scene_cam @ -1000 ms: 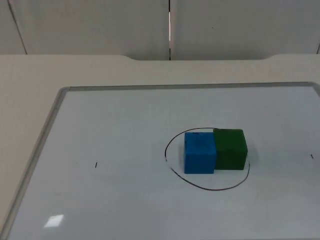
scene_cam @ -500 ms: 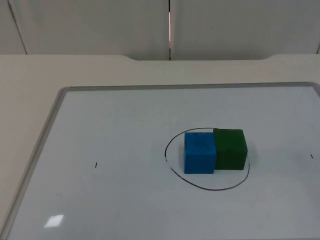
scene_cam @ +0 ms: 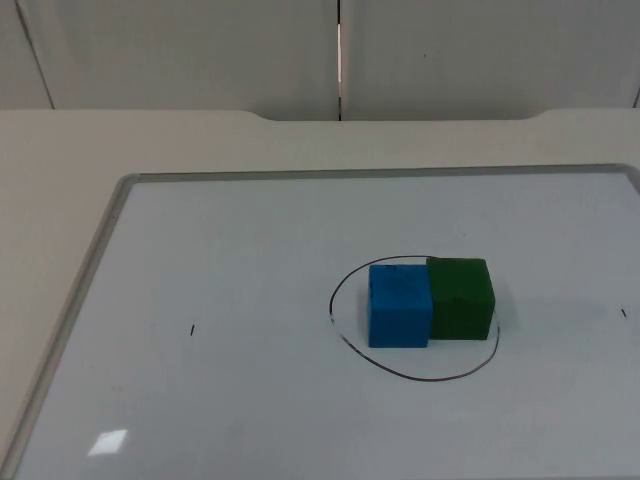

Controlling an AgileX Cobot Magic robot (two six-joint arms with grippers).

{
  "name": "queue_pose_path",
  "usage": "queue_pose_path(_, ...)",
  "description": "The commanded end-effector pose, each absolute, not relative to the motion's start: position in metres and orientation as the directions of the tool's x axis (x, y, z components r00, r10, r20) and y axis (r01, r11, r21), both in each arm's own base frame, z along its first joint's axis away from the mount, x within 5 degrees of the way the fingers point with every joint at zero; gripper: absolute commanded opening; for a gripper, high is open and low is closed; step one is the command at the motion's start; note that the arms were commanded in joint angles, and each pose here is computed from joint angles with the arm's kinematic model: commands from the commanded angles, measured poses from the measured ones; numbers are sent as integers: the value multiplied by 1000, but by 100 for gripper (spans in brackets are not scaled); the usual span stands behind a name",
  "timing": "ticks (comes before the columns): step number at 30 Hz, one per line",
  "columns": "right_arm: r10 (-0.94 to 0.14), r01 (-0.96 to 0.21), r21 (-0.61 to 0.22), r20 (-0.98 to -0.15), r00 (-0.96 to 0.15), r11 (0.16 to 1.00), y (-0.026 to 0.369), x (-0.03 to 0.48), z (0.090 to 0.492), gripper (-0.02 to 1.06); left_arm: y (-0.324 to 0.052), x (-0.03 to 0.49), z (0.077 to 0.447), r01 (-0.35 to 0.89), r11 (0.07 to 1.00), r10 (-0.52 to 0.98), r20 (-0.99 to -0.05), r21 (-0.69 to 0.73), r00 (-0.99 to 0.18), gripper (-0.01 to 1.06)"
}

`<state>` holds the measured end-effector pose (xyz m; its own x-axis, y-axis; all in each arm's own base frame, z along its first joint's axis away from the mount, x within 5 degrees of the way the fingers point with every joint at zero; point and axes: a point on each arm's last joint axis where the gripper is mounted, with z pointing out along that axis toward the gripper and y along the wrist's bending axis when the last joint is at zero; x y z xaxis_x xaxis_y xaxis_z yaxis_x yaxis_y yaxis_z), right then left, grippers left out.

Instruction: Push the two cubes into the marked area.

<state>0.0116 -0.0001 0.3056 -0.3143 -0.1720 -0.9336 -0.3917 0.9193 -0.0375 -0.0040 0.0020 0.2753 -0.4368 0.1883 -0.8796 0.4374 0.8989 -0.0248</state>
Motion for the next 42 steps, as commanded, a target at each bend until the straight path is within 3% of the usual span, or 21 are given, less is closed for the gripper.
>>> queue_pose_path(1, -163, -408, -25, -937, -308, 912, -5, -2, 299, 0, 3, -4, 274, 432, 902, 189, -880, -20, -436, 0)
queue_pose_path(12, -251, -448, -57, -887, -388, 892, -4, -6, 280, 0, 2, -4, 274, 437, 899, 190, -880, -21, -435, 0)
queue_pose_path(42, -228, -433, -37, -888, -398, 901, -5, -6, 280, 0, 2, -4, 274, 439, 898, 188, -880, -26, -436, 0)
